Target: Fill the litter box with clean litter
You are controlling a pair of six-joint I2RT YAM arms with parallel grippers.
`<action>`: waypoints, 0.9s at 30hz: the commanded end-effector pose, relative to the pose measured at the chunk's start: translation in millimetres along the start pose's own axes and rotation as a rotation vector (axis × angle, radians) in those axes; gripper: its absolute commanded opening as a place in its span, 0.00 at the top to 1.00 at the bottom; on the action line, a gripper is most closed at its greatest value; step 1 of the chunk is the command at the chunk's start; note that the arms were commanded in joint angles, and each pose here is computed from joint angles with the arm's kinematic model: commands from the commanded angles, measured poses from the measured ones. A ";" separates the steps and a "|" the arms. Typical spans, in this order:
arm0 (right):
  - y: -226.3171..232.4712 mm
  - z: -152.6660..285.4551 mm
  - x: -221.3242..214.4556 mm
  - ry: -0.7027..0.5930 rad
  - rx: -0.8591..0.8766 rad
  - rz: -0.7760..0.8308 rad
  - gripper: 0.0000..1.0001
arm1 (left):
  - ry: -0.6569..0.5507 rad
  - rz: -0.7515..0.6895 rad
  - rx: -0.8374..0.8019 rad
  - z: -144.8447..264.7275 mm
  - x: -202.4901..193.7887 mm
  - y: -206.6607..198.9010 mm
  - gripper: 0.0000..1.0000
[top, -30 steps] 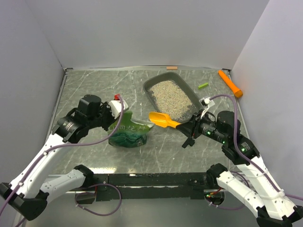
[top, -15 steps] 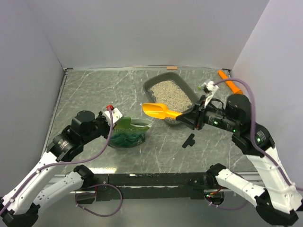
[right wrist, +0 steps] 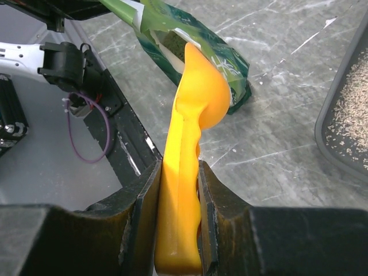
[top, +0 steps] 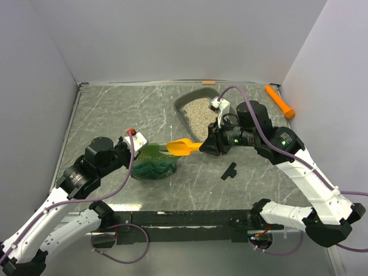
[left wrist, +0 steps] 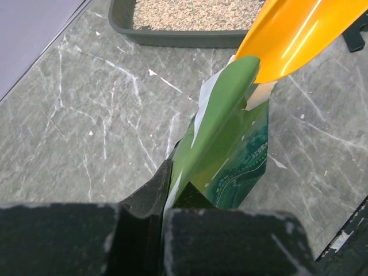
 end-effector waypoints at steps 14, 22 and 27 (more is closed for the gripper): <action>-7.6 -24.9 14.6 0.108 -0.086 0.068 1.00 | -0.265 0.040 -0.130 -14.0 29.0 -18.1 0.99; 2.4 -61.5 19.4 0.199 -0.007 0.040 1.00 | -0.302 0.058 -0.071 -10.6 21.6 -17.5 0.99; -3.7 -94.4 21.3 0.294 -0.033 -0.019 1.00 | -0.385 0.094 -0.014 0.0 23.7 -15.1 0.99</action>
Point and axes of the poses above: each gripper's point midway between its finger pads, its own z axis back along the fingers, its own y axis along the line the jaws close on, x = y × z, the point moved 7 cm from there along z, back along the fingers, and after that the axes turned 5 degrees about -z, right-handed, at the moved point
